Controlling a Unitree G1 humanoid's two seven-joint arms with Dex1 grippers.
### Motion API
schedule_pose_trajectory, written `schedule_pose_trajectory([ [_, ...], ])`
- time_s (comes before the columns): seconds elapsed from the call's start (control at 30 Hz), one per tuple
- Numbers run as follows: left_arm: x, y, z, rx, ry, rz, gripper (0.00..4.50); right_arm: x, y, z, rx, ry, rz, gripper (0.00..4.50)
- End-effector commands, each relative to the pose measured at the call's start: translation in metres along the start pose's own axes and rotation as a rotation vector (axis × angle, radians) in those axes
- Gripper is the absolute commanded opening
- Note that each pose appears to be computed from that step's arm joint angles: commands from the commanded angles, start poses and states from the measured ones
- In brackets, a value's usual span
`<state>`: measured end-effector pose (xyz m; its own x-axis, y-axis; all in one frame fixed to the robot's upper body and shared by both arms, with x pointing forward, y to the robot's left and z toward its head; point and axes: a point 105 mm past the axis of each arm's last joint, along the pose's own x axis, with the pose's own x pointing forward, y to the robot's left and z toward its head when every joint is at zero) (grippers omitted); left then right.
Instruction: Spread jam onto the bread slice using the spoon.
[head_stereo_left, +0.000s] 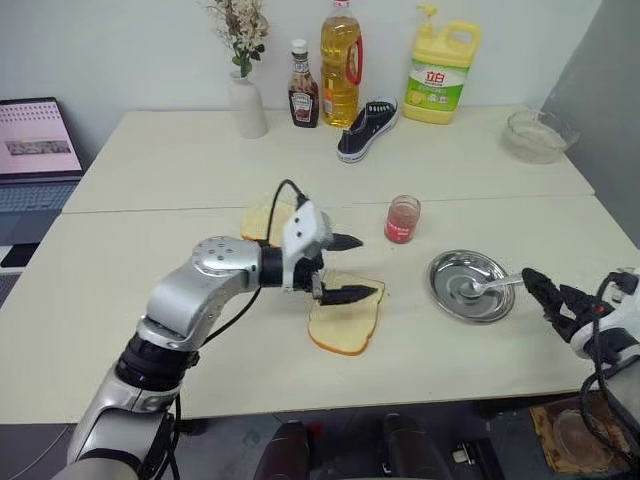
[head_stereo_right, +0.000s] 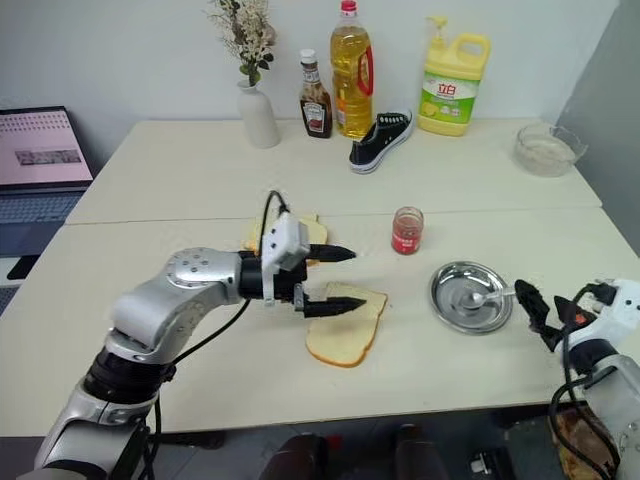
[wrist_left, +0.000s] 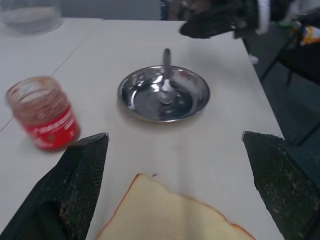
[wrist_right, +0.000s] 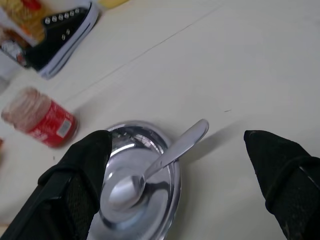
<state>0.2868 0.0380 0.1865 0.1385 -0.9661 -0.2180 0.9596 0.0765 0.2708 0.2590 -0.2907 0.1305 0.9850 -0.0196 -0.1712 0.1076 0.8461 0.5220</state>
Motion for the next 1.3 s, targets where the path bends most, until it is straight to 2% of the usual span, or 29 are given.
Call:
schedule_pose_trajectory([
  [0.03, 0.007, 0.0, 0.004, 0.069, -0.016, -0.037, 4.48, 0.001, -0.005, 0.011, 0.137, -0.053, 0.007, 4.5],
  [0.13, 0.018, 0.001, 0.0, 0.093, -0.009, -0.048, 4.48, 0.011, -0.013, 0.011, 0.255, -0.057, 0.003, 4.5],
  [0.27, 0.029, 0.001, 0.002, 0.088, -0.031, -0.061, 4.48, 0.022, -0.013, 0.006, 0.309, -0.022, 0.026, 4.5],
  [0.63, 0.027, 0.002, 0.003, 0.045, -0.045, -0.018, 4.48, 0.043, -0.014, -0.007, 0.332, 0.035, 0.038, 4.5],
  [0.97, 0.023, 0.004, 0.004, 0.038, -0.034, -0.008, 4.48, 0.062, 0.002, -0.016, 0.364, 0.059, 0.104, 4.5],
  [1.3, 0.022, 0.003, 0.004, 0.032, -0.027, -0.003, 4.48, 0.06, 0.002, -0.012, 0.383, 0.044, 0.126, 4.5],
])
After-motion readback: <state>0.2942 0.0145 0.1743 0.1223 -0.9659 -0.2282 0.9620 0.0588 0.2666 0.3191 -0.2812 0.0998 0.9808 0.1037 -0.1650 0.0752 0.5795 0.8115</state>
